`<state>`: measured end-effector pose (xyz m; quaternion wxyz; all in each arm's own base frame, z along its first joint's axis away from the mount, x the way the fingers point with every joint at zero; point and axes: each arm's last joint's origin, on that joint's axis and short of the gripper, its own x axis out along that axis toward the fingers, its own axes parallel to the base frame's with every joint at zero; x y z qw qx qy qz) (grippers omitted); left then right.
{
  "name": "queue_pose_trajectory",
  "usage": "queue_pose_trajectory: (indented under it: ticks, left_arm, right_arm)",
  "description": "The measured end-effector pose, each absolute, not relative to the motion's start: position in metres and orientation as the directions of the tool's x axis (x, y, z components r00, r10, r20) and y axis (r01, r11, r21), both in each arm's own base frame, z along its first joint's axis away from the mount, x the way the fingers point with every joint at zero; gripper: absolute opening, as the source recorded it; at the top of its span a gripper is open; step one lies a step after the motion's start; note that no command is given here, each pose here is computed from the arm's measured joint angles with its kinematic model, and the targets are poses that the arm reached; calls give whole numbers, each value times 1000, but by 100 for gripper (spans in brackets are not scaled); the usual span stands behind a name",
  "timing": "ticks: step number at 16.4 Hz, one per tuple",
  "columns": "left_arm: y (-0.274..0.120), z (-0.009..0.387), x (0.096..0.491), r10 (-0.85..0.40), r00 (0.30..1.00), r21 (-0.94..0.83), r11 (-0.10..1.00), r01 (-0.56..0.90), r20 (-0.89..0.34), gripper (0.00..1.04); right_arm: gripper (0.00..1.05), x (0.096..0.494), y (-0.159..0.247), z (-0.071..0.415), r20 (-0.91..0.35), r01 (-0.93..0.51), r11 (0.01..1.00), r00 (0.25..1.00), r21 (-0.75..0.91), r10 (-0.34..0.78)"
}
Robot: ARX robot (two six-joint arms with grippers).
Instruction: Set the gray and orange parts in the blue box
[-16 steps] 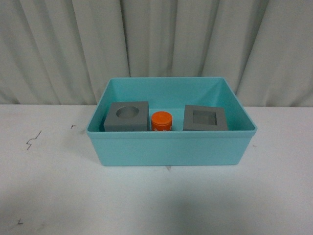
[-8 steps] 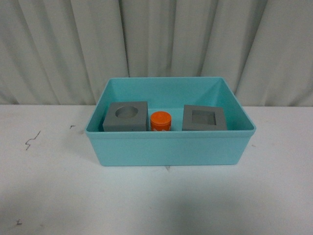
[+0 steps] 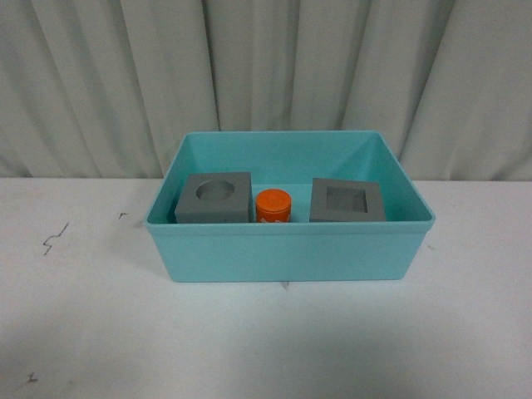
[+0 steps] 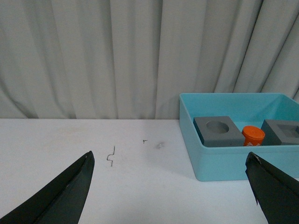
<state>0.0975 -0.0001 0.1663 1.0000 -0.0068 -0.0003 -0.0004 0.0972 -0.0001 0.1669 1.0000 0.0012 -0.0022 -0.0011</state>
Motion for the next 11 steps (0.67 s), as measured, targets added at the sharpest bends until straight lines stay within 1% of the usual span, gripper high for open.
queue_pose_trajectory:
  ticks: [1,2,3,4,11]
  left_arm:
    - [0,166,97,-1,1000,-14,1000,1,1,98]
    - [0,166,97,-1,1000,-14,1000,1,1,98]
    - [0,166,97,-1,1000,-14,1000,1,1,98]
    - [0,166,97,-1,1000,-14,1000,1,1,98]
    - [0,166,97,-1,1000,-14,1000,1,1,98]
  right_arm:
    - [93,97,0,167,4,2,1000,1000,2,-2]
    - [100,97,0,167,4,2,1000,1000,2,-2]
    - [99,97,0,167,4,2,1000,1000,2,-2]
    - [97,97,0,167,4,2,1000,1000,2,-2]
    - [98,97,0,167,4,2,1000,1000,2,-2]
